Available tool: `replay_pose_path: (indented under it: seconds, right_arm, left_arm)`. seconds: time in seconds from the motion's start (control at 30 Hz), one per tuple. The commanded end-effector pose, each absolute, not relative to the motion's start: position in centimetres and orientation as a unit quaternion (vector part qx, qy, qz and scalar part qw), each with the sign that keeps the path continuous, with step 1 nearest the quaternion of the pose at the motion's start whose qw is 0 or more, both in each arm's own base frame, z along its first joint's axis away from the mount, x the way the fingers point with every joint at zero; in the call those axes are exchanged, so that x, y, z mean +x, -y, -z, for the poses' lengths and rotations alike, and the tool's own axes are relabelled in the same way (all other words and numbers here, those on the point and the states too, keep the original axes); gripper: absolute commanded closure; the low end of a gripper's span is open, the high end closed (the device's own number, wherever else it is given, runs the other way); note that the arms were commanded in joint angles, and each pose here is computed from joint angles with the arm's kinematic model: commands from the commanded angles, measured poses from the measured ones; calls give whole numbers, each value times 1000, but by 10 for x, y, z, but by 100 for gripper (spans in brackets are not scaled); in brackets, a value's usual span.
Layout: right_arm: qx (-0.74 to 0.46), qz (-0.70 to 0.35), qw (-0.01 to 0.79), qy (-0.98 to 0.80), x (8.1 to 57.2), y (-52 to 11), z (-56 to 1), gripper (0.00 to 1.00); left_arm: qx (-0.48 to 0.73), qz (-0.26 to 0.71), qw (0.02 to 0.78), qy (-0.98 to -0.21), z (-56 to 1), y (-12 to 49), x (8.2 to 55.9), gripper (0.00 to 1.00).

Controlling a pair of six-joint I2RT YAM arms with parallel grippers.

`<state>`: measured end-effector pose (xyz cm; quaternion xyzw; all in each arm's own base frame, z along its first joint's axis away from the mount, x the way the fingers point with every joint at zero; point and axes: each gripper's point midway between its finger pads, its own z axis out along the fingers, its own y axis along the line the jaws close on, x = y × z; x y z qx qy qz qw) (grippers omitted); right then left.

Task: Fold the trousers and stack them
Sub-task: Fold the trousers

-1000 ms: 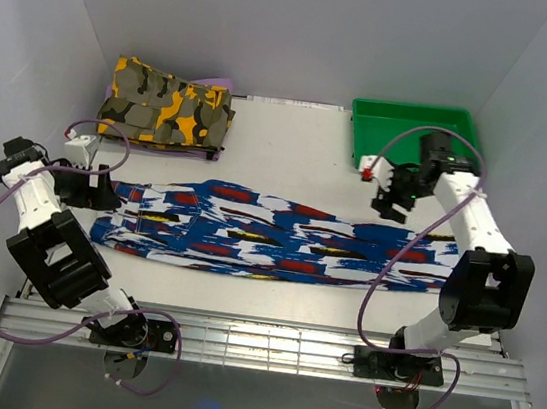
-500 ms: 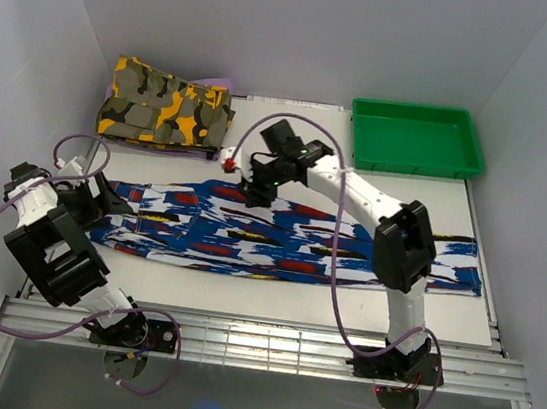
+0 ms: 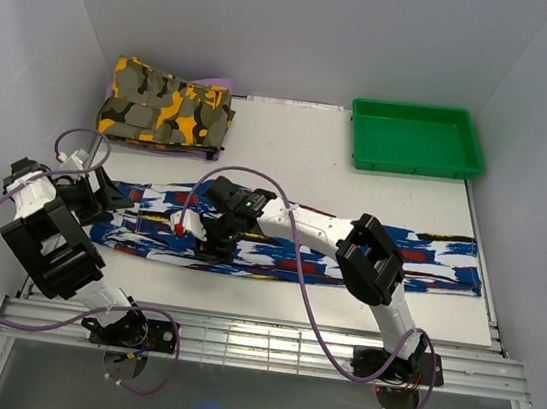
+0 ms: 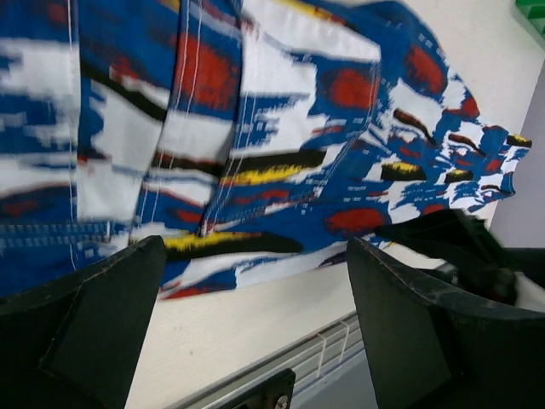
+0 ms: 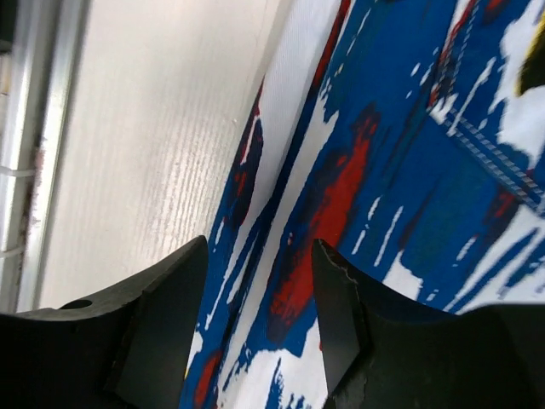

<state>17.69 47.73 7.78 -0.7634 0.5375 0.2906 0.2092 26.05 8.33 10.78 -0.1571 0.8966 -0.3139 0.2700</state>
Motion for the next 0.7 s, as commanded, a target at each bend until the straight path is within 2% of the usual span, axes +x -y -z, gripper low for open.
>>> replay_pose_path:
  seconds: [0.0, 0.13, 0.27, 0.37, 0.4, 0.47, 0.5, 0.63, 0.67]
  right_arm:
    - [-748, -250, 233, -569, 198, -481, -53, 44]
    - [-749, -235, 230, -575, 200, -483, -39, 48]
    - [-747, -238, 229, -577, 199, -482, -40, 49]
    - [-744, -234, 239, -579, 201, -484, -41, 58]
    - [-744, -230, 239, -580, 202, -484, -39, 68]
    - [-744, -227, 241, -580, 204, -486, -44, 81]
    - [-744, -226, 244, -579, 205, -487, -48, 92]
    - [-741, -233, 271, -569, 210, -498, -83, 92]
    - [-736, -239, 296, -560, 215, -510, -110, 92]
  left_arm:
    - [-100, 325, 313, -887, -140, -84, 304, 2]
    - [-86, 291, 330, -894, -146, -96, 343, 2]
    - [-86, 282, 330, -897, -139, -101, 355, 2]
    - [-87, 279, 330, -898, -133, -102, 355, 2]
    - [-90, 278, 330, -898, -133, -102, 356, 2]
    - [-88, 270, 333, -899, -132, -104, 358, 2]
    - [-87, 267, 332, -900, -131, -103, 360, 2]
    - [-77, 248, 339, -904, -134, -107, 365, 2]
    - [-76, 243, 341, -905, -136, -108, 365, 2]
